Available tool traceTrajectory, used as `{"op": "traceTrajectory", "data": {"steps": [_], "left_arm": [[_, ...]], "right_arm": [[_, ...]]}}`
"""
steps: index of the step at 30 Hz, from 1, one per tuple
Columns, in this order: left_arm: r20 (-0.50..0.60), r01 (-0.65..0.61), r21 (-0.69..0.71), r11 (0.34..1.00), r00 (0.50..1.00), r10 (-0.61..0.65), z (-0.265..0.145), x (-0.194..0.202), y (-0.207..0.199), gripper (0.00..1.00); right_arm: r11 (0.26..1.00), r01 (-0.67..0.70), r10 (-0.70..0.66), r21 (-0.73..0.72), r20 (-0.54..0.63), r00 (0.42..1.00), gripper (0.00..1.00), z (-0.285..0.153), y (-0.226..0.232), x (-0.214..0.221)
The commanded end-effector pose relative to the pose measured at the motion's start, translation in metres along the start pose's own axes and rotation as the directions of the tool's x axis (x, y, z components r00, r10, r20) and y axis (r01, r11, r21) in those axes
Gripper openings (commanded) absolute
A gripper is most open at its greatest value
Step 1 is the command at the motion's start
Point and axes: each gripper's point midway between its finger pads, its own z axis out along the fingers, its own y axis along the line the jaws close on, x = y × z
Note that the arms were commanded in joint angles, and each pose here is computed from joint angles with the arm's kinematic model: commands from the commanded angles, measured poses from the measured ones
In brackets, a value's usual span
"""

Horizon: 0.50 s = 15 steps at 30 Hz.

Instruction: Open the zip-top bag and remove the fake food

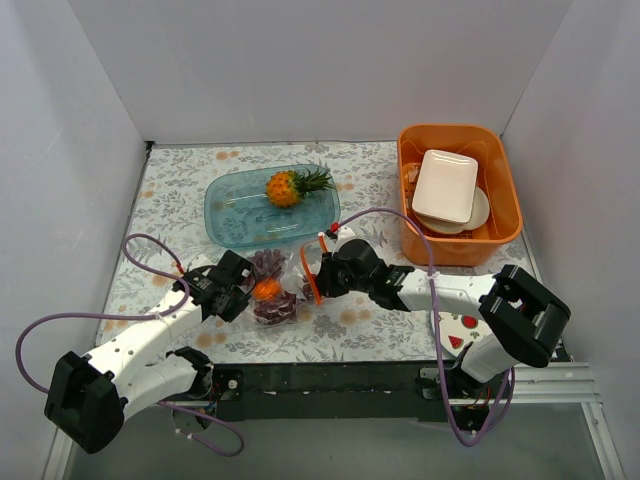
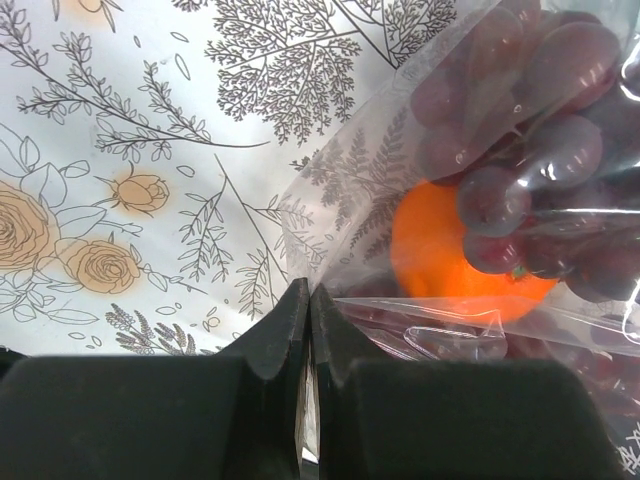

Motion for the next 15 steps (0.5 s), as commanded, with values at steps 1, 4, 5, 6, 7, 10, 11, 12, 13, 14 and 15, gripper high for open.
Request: {"op": "traceTrajectory", "data": {"steps": [1,4,5,6,7,10,11,12,13,14,15], "left_arm": [[0.072,0.005,-0.035,0.999,0.997,-0.003,-0.006,-0.016,0.006,0.0],[0.075,0.005,-0.04,0.999,0.997,-0.002,-0.005,-0.016,0.007,0.0],[0.076,0.005,-0.041,0.999,0.997,-0.002,-0.005,-0.017,0.007,0.0],[0.076,0.003,-0.039,0.999,0.997,0.0,-0.006,-0.016,0.006,0.0],[0.076,0.001,-0.045,0.999,0.997,0.003,-0.005,-0.016,0.007,0.0],[0.075,-0.006,-0.052,0.999,0.997,0.01,-0.005,-0.016,0.007,0.0],[0.075,-0.008,-0.053,0.999,0.997,0.012,-0.004,-0.016,0.007,0.0],[0.075,-0.008,-0.054,0.999,0.997,0.013,-0.004,-0.016,0.007,0.0],[0.075,-0.012,-0.054,0.998,0.997,0.016,-0.004,-0.016,0.007,0.0],[0.074,-0.016,-0.057,0.998,0.997,0.02,-0.003,-0.016,0.007,0.0],[0.073,-0.017,-0.053,0.998,0.997,0.021,-0.003,-0.016,0.005,0.0]], "right_arm": [[0.999,0.023,-0.025,0.022,0.084,0.996,0.03,-0.006,-0.002,-0.031],[1.0,0.02,-0.021,0.009,0.114,0.993,0.03,-0.011,-0.002,-0.047],[1.0,0.02,-0.02,0.002,0.124,0.992,0.03,-0.013,0.0,-0.052],[1.0,0.023,-0.023,-0.002,0.129,0.991,0.03,-0.014,0.001,-0.055],[1.0,0.026,-0.025,-0.004,0.14,0.99,0.03,-0.015,0.004,-0.062],[0.999,0.032,-0.03,-0.012,0.163,0.986,0.03,-0.017,0.008,-0.077],[0.999,0.033,-0.029,-0.018,0.173,0.984,0.03,-0.019,0.011,-0.081],[0.999,0.035,-0.03,-0.021,0.178,0.983,0.03,-0.02,0.013,-0.084],[0.999,0.036,-0.03,-0.029,0.19,0.981,0.03,-0.022,0.016,-0.09],[0.999,0.038,-0.03,-0.037,0.199,0.98,0.04,-0.024,0.019,-0.093],[0.998,0.042,-0.032,-0.045,0.201,0.979,0.04,-0.025,0.022,-0.095]]}}
